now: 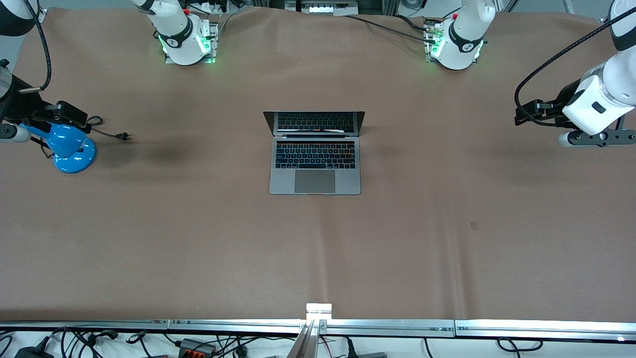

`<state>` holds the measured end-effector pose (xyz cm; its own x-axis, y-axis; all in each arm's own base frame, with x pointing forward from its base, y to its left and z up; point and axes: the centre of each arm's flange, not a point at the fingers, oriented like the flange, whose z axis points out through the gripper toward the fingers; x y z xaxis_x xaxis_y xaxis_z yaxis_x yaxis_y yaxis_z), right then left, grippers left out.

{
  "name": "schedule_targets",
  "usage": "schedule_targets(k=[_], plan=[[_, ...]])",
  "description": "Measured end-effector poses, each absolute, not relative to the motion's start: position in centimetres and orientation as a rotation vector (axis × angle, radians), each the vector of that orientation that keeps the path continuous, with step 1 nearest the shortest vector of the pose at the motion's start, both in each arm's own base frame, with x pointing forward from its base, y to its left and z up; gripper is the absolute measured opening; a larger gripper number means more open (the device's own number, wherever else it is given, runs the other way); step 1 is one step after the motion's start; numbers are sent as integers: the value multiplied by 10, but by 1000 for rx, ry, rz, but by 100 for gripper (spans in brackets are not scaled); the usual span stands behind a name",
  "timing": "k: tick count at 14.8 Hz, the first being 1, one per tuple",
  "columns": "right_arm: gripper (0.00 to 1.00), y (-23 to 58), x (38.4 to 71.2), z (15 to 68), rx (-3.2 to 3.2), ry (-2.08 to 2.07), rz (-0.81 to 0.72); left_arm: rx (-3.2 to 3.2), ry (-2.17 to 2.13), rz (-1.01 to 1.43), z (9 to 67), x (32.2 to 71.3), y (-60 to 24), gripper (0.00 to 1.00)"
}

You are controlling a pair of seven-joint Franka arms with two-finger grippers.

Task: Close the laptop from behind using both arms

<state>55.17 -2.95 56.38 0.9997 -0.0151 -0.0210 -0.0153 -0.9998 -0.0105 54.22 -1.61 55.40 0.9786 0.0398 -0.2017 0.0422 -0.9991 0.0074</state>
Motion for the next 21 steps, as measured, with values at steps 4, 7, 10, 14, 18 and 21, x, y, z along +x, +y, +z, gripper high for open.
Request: schedule_targets(k=[4, 7, 10, 14, 18, 21], plan=[[100, -29, 551, 564, -3131, 24, 33, 3112, 65, -336, 551, 541, -16, 100], [93, -29, 551, 564, -3131, 23, 34, 3109, 69, -361, 547, 541, -14, 75], [63, -29, 548, 562, -3129, 21, 77, 3104, 56, -401, 542, 540, -13, 47], [22, -19, 545, 559, -3126, -10, 127, 3101, 46, -411, 541, 540, -14, 10], [1, -12, 543, 553, -3123, -34, 185, 2992, -104, -463, 533, 536, -59, 1], [1, 4, 539, 533, -3083, -66, 294, 2876, -259, -561, 497, 531, -155, 1]])
